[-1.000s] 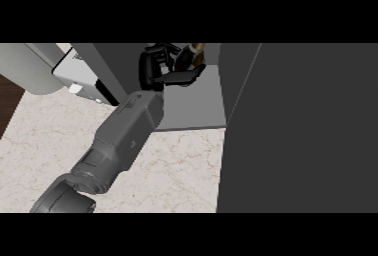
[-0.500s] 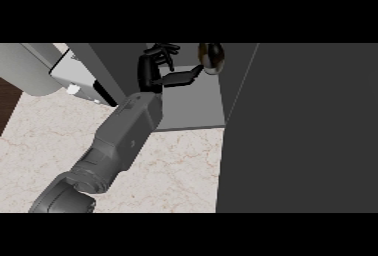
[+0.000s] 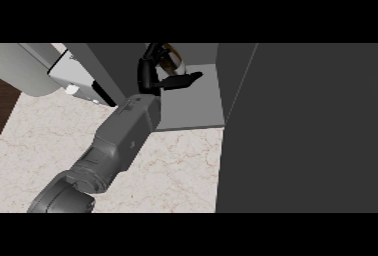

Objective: Pick up the wine, place it into the cabinet and close the cabinet

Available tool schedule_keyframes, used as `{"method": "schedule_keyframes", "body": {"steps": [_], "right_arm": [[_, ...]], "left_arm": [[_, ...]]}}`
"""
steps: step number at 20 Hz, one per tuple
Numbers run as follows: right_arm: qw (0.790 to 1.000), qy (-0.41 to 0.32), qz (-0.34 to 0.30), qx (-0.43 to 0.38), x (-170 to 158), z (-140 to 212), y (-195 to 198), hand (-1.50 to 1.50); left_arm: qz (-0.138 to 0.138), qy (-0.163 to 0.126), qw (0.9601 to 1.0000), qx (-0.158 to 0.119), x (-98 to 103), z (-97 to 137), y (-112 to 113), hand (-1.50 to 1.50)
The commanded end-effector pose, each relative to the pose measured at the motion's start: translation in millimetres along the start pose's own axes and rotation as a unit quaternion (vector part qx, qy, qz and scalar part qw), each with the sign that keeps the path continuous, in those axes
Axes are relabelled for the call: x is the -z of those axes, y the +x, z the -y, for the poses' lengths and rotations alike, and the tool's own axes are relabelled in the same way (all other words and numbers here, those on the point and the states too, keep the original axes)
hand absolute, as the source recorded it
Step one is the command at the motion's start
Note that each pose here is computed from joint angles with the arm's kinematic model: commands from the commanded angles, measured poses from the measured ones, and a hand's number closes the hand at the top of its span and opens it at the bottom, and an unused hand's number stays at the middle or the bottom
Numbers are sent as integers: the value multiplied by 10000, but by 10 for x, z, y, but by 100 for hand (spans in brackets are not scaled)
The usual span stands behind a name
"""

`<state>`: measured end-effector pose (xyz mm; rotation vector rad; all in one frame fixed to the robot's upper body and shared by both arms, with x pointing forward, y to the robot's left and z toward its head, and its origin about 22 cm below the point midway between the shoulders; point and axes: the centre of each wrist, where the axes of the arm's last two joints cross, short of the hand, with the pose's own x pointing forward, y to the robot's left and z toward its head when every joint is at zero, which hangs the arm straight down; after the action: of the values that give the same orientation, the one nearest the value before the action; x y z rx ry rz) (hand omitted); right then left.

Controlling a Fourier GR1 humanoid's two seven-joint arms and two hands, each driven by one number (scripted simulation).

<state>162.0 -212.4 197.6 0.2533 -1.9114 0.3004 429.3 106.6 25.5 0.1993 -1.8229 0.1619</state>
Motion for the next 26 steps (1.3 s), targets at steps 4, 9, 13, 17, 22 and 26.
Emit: {"method": "schedule_keyframes", "body": {"steps": [4, 9, 13, 17, 22, 26], "right_arm": [[9995, 218, 166, 136, -33, -62, 97, -150], [9997, 182, 138, 81, -82, -78, 60, -150], [9995, 224, 208, 57, -81, -43, 106, -150], [9996, 158, 173, 176, -13, -63, 118, -150], [9997, 231, 115, 51, -22, -6, 56, -150], [9998, 126, 47, 127, -32, -22, -32, -150]], "left_arm": [[-127, 108, 9988, 462, -48, -127, -120, -150], [2, 328, 9986, 419, -61, -294, -208, -150], [80, 309, 9992, 239, -145, -201, -245, -150], [158, 228, 9993, 231, -118, -266, -248, -150], [192, -29, 9998, -19, -115, -275, -248, -150], [234, -283, 9993, 18, -190, -139, -257, -150]]}}
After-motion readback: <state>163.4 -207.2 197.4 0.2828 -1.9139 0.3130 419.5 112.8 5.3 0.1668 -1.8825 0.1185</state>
